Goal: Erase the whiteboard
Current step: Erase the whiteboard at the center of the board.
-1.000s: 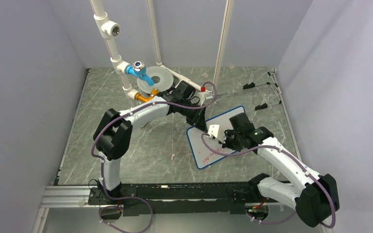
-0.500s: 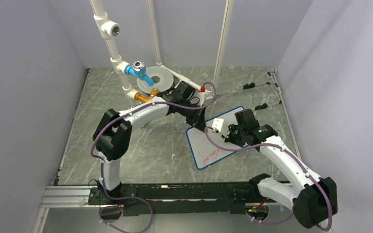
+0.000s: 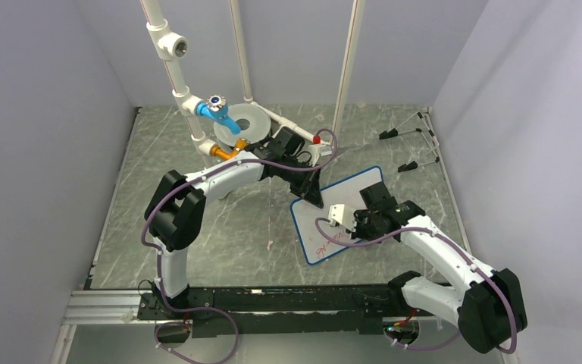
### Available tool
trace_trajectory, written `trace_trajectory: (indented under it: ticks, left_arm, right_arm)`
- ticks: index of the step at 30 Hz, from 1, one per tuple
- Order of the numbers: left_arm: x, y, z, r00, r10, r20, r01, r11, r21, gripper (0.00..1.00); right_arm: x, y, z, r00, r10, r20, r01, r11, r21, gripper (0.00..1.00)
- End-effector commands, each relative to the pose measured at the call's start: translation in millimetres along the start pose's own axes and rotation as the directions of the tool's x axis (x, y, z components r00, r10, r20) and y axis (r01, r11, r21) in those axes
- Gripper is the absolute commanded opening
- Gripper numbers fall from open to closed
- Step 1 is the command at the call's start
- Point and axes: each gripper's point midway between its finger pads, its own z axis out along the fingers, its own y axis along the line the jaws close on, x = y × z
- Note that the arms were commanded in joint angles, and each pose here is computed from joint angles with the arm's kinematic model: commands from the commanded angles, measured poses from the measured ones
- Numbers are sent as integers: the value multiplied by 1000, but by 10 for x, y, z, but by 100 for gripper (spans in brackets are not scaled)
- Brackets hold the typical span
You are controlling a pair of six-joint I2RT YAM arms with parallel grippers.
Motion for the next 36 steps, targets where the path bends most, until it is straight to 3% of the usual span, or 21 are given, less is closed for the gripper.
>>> trace_trajectory:
  ticks: [1,5,9,15,19,27,32,36]
  left_arm:
    - [-106,-275,-146,998,51,39,-54,995,80,0]
    - [-93,-272,-147,998,51,39,-54,995,80,0]
    - [-96,-276,-142,998,52,42,-55,995,82,0]
    - [-95,-278,-151,998,54,44,-58,995,84,0]
    - [-86,-278,-166,998,56,42,-59,995,84,0]
    - [-104,-276,-167,997,57,43,-61,994,86,0]
    - [-92,-264,-162,998,54,42,-57,995,85,0]
    - [-85,-263,-162,998,53,42,-56,995,86,0]
  right_arm:
    - [-69,-420,-131,998,66,22,-69,979,190,0]
    - [-355,-661,-324,989,60,137,-95,959,267,0]
    - [-565,-586,-325,981,4,194,-46,976,214,0]
    - [-608,4,-100,973,-162,167,160,987,25,0]
    - [-357,140,43,986,-154,69,156,987,-28,0]
    - [-132,-338,-35,1000,-1,-2,1,989,146,0]
    - [-366,-687,-245,995,31,98,-58,959,279,0]
    - [-610,-672,-326,982,-15,188,-33,968,249,0]
